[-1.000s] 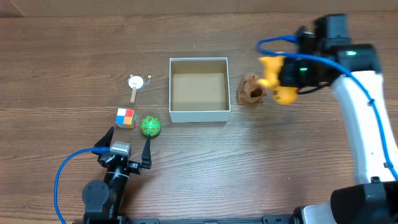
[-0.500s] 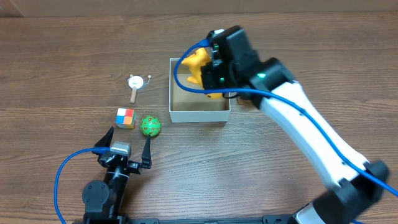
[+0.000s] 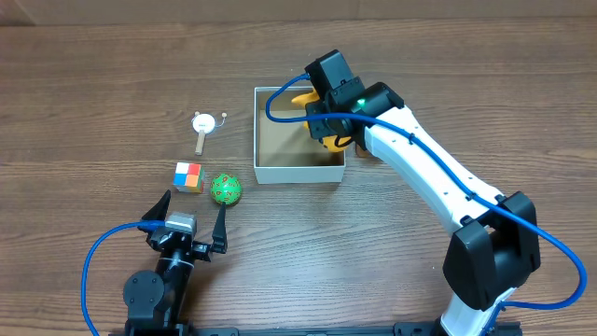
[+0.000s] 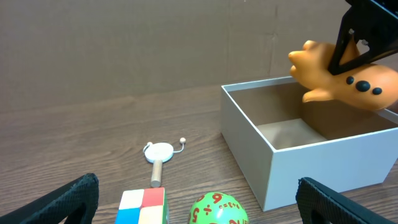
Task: Pack container
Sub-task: 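Lower the orange toy into the box, open right gripper, withdraw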
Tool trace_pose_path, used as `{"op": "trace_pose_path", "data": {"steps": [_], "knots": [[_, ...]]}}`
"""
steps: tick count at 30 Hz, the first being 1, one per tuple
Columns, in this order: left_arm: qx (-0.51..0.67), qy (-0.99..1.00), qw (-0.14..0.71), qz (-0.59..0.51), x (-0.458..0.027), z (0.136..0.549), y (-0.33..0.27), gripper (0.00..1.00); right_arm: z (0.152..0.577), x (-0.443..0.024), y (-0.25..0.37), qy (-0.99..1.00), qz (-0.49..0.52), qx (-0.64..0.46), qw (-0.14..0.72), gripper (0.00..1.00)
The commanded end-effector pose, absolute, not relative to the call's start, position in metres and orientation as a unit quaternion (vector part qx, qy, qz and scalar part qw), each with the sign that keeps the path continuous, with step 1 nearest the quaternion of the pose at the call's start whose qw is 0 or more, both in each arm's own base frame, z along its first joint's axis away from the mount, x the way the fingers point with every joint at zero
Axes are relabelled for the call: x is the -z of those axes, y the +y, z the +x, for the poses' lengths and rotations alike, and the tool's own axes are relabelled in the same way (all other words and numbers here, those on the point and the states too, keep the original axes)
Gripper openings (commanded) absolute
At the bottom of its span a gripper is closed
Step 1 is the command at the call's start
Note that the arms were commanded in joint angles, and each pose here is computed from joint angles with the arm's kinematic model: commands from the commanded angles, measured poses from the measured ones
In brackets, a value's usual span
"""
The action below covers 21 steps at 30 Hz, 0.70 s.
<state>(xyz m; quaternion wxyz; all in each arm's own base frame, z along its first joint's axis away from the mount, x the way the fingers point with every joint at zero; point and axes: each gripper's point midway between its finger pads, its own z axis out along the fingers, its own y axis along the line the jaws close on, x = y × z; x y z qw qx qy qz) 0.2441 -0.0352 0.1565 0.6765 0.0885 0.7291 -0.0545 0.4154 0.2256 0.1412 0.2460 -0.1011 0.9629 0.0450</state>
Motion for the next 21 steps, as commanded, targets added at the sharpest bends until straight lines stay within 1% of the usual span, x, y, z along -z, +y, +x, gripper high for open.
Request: {"op": "trace_pose_path", "data": {"steps": [1,8,14,21], "knots": [[0.055,0.729,0.675,0.094,-0.155,0.244,-0.036,1.0,0.419,-0.142,0.228,0.962,-0.099,-0.039,0.253,0.04],[0.055,0.729,0.675,0.094,-0.155,0.244,-0.036,1.0,0.421,-0.115,0.233,0.968,-0.091,-0.033,0.232,0.04],[0.055,0.729,0.675,0.094,-0.155,0.244,-0.036,1.0,0.426,-0.108,0.236,0.968,-0.083,-0.037,0.235,0.04],[0.055,0.729,0.675,0.094,-0.155,0.244,-0.036,1.0,0.432,-0.112,0.244,0.963,-0.081,-0.047,0.252,0.04]]}}
